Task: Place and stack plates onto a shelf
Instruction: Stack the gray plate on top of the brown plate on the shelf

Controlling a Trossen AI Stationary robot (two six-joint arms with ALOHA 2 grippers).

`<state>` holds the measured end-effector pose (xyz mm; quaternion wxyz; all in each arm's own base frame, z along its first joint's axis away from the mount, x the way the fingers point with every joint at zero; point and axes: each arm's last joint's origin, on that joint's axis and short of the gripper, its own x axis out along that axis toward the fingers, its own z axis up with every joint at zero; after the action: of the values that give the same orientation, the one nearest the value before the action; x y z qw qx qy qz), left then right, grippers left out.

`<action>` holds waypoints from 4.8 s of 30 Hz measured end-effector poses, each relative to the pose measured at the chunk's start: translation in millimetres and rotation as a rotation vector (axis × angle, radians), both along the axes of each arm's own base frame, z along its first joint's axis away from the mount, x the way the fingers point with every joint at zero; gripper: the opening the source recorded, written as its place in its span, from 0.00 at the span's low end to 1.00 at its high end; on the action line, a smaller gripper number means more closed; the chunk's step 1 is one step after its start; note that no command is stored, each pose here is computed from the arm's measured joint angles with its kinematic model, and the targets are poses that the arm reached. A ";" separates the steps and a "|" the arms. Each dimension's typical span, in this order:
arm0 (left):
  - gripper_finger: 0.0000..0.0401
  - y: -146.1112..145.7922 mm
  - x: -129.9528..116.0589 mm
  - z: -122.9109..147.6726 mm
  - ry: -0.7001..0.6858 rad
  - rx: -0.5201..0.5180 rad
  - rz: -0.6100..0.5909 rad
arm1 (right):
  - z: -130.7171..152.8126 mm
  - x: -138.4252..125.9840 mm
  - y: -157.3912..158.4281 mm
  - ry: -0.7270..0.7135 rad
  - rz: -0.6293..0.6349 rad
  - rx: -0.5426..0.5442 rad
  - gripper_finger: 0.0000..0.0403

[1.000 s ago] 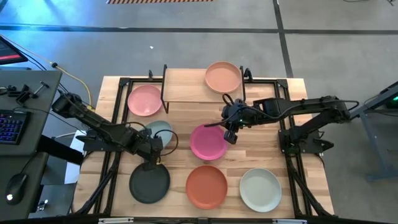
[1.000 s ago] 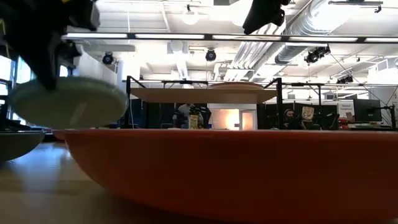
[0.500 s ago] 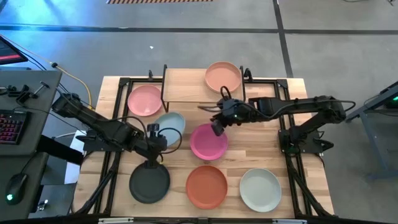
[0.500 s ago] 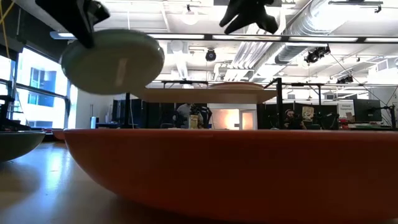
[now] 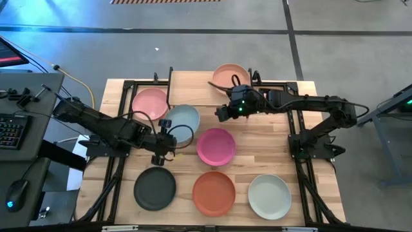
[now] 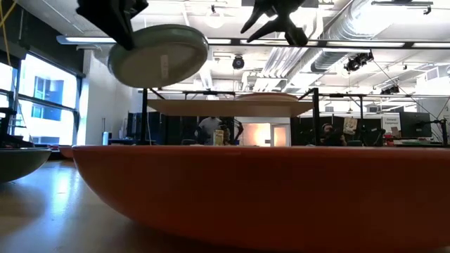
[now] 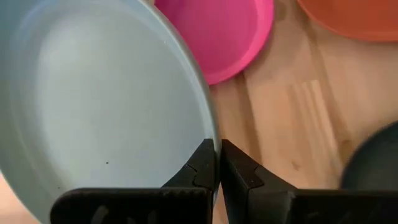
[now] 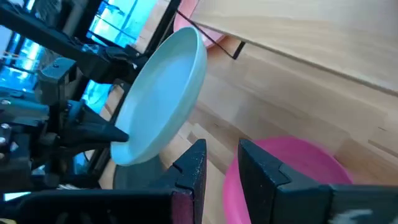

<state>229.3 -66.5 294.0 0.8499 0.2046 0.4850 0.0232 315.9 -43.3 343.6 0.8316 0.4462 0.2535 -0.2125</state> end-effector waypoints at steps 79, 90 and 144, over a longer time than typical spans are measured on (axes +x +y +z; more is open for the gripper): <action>0.00 64.6 31.5 23.4 0.048 0.264 -0.019 | -1.7 16.3 -53.1 -0.134 -0.084 -0.129 0.18; 0.00 64.5 33.3 24.4 0.023 0.260 -0.010 | 2.5 15.0 -55.1 -0.150 -0.108 -0.146 0.18; 0.03 63.3 45.6 34.1 -0.136 0.260 -0.014 | 1.3 15.1 -50.3 -0.113 -0.134 -0.154 0.00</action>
<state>274.9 -3.2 328.2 0.8472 0.3144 0.4179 0.0935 331.0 -93.6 344.9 0.8602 0.4082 0.1589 -0.2612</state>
